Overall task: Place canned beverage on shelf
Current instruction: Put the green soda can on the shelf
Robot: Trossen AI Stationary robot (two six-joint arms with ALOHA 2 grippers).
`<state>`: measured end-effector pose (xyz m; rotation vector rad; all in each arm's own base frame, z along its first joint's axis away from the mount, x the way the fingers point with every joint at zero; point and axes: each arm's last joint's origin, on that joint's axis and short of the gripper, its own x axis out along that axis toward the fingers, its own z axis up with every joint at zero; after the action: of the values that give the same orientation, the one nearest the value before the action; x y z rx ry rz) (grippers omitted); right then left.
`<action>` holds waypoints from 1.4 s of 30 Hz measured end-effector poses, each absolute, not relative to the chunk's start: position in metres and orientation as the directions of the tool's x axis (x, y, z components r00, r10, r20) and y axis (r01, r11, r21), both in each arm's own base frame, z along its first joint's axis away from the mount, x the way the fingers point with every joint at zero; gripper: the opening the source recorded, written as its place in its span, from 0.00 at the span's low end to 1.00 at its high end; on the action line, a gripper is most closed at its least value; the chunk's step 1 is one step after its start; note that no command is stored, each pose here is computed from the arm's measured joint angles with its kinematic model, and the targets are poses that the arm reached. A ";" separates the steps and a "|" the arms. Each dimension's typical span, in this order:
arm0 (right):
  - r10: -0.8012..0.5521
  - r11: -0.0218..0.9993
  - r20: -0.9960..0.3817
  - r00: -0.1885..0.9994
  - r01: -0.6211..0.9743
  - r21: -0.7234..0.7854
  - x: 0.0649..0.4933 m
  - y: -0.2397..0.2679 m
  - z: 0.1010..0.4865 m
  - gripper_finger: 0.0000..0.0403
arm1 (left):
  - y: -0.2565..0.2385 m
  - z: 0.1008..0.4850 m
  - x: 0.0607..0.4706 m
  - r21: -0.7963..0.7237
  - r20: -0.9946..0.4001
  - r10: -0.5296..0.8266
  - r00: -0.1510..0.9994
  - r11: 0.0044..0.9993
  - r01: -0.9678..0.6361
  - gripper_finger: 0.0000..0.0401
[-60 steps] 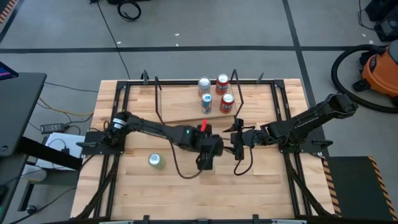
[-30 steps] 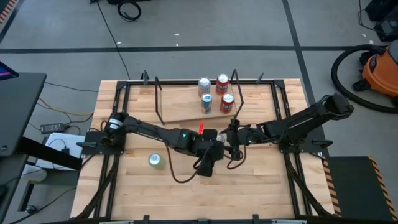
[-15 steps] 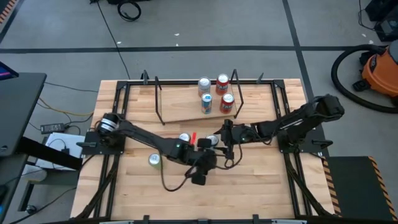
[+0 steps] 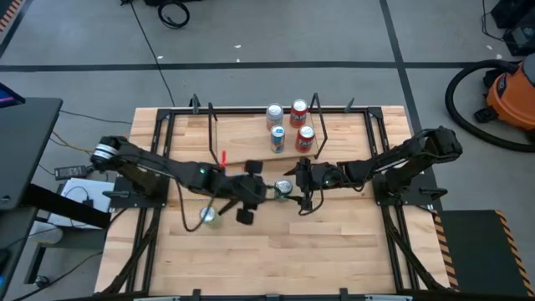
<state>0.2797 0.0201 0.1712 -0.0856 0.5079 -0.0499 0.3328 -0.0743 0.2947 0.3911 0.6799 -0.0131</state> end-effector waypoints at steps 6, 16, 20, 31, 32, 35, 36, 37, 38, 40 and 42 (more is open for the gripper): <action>-0.050 0.999 -0.463 0.885 0.038 -0.035 0.289 0.017 0.177 0.98 | -0.043 0.301 0.301 0.371 -0.556 0.091 0.826 0.917 0.149 0.40; -0.069 0.998 -0.563 0.823 0.057 -0.039 0.308 0.014 0.192 0.99 | -0.024 0.311 0.251 0.260 -0.371 0.032 0.928 0.963 0.070 0.40; -0.067 0.998 -0.579 0.813 0.058 -0.034 0.310 0.014 0.189 0.99 | -0.029 0.318 0.241 0.210 -0.314 0.008 0.949 0.976 0.062 0.40; -0.073 0.997 -0.627 0.775 0.069 -0.031 0.319 0.012 0.164 0.92 | -0.031 0.311 0.240 0.111 -0.370 0.004 0.929 0.993 0.040 0.40; -0.077 0.997 -0.632 0.771 0.072 -0.033 0.318 0.012 0.163 0.90 | -0.031 0.311 0.240 0.111 -0.374 0.004 0.927 0.993 0.040 0.40; -0.091 0.996 -0.626 0.775 0.082 -0.043 0.317 0.012 0.166 0.84 | -0.031 0.311 0.240 0.109 -0.378 0.004 0.926 0.993 0.040 0.40; -0.092 0.996 -0.629 0.772 0.082 -0.046 0.316 0.011 0.167 0.82 | -0.031 0.310 0.240 0.110 -0.384 0.005 0.923 0.993 0.041 0.40; -0.094 0.995 -0.630 0.771 0.083 -0.047 0.315 0.010 0.168 0.80 | -0.031 0.309 0.240 0.109 -0.388 0.005 0.922 0.993 0.040 0.40; -0.094 0.995 -0.631 0.770 0.084 -0.047 0.316 0.010 0.170 0.79 | -0.031 0.309 0.241 0.105 -0.392 0.006 0.920 0.994 0.039 0.40; -0.095 0.995 -0.636 0.766 0.080 -0.052 0.316 0.010 0.175 0.77 | -0.031 0.306 0.241 0.104 -0.409 0.007 0.912 0.994 0.039 0.40; -0.094 0.995 -0.633 0.768 0.066 -0.068 0.318 0.011 0.183 0.77 | -0.031 0.305 0.243 0.099 -0.409 0.007 0.913 0.994 0.037 0.40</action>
<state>0.3182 0.0105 0.1828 -0.0424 0.6897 -0.0873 0.2433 -0.0309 0.3054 0.1053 0.4209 -0.0154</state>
